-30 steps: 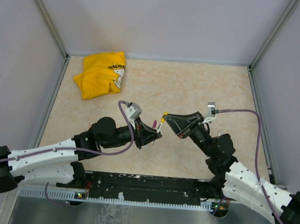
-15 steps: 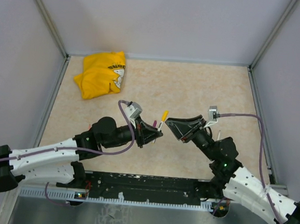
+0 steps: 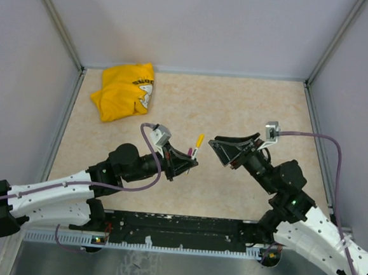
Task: Insert the pens into the pen caps
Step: Insert the pen cap onto the pen, then press the pen cap onto the pen.
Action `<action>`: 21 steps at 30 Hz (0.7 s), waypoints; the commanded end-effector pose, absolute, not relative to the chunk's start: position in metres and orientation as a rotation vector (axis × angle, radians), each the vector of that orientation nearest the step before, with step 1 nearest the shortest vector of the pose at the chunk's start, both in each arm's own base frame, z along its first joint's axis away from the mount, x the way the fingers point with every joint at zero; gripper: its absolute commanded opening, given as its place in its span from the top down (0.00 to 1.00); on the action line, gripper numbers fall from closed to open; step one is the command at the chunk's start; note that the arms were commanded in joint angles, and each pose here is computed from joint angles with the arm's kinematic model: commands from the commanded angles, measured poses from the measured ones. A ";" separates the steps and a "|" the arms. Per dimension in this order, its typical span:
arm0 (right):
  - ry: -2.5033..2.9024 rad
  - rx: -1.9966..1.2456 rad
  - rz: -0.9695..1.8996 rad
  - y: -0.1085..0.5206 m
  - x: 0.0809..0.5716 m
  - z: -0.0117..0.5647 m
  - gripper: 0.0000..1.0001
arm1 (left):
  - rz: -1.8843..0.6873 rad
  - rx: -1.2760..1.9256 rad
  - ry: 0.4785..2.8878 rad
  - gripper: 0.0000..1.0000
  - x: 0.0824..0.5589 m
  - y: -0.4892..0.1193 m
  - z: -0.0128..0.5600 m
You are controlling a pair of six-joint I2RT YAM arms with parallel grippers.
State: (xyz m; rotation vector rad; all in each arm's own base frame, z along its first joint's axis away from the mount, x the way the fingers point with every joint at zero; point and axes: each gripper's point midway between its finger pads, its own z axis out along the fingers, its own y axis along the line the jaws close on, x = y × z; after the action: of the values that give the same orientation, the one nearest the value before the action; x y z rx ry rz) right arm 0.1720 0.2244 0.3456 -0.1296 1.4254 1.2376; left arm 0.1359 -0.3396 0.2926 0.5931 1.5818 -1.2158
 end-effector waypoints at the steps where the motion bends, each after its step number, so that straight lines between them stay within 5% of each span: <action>1: 1.377 -0.104 1.191 0.213 0.174 0.379 0.55 | -1.260 0.637 1.522 1.00 0.126 -0.341 0.309; 21: 1.450 -0.259 1.330 0.261 0.170 0.384 0.59 | -1.308 0.713 1.524 1.00 0.115 -0.349 0.301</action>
State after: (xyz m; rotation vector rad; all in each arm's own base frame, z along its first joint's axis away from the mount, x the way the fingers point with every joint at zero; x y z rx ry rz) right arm 0.1845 0.2561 0.3577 -0.2015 1.5311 1.2486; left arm 0.1184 -0.3466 0.2868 0.7028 1.5775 -1.2808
